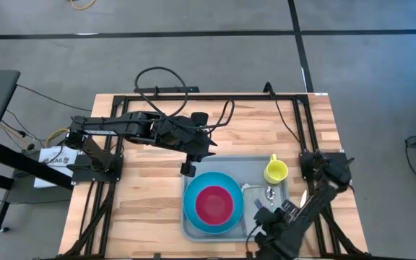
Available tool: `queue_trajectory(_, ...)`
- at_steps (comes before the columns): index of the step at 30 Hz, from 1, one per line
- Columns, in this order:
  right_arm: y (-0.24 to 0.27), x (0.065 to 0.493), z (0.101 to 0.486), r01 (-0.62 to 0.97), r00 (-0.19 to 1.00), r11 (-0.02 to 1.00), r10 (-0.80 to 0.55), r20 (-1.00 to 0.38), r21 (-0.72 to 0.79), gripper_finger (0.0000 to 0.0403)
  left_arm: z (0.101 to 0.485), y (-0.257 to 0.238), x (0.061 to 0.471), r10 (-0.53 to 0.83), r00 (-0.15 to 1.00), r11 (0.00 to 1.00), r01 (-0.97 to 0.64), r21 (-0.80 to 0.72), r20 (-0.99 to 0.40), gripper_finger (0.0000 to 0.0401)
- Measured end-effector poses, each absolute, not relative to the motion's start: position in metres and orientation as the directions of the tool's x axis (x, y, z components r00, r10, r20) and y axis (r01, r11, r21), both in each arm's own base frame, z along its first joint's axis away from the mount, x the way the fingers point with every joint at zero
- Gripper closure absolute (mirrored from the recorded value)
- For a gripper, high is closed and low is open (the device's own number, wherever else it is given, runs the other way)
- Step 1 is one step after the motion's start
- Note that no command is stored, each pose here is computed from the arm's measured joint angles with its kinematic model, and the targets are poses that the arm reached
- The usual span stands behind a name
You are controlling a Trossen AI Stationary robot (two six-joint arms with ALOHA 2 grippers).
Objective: Set up tray
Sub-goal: Put the purple fork to the left of the blue spoon on the gray table napkin
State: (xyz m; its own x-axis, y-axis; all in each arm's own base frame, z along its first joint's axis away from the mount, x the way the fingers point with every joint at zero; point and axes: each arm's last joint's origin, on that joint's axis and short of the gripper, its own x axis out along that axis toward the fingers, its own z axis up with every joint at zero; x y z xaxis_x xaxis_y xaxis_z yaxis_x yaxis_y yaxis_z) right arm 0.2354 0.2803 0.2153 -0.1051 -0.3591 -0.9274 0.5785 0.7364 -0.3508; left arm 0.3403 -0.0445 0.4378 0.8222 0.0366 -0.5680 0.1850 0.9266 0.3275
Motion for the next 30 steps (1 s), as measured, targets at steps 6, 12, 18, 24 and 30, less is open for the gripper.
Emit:
queue_trajectory(6, 0.255, 0.189, 0.247, 0.665, 0.119, 0.702, -0.437, -0.892, -0.255, 0.0264, 0.438, -0.044, 0.340, 0.042, 0.821, 0.926, 0.182, 0.331, -0.569, 0.0294)
queue_trajectory(12, 0.240, 0.154, 0.213, 0.750, 0.214, 0.650, -0.410, -0.887, -0.119, 0.0264, 0.436, -0.044, 0.339, 0.046, 0.812, 0.938, 0.166, 0.306, -0.582, 0.0294)
queue_trajectory(18, 0.247, 0.151, 0.201, 0.727, 0.299, 0.687, -0.298, -0.906, 0.013, 0.0268, 0.435, -0.044, 0.338, 0.048, 0.804, 0.937, 0.170, 0.306, -0.593, 0.0294)
queue_trajectory(24, 0.252, 0.156, 0.200, 0.698, 0.331, 0.713, -0.246, -0.911, 0.061, 0.0271, 0.435, -0.044, 0.338, 0.049, 0.805, 0.936, 0.170, 0.310, -0.592, 0.0294)
queue_trajectory(30, 0.252, 0.169, 0.200, 0.708, 0.356, 0.696, -0.201, -0.913, 0.123, 0.0271, 0.436, -0.044, 0.338, 0.049, 0.806, 0.935, 0.171, 0.311, -0.591, 0.0294)
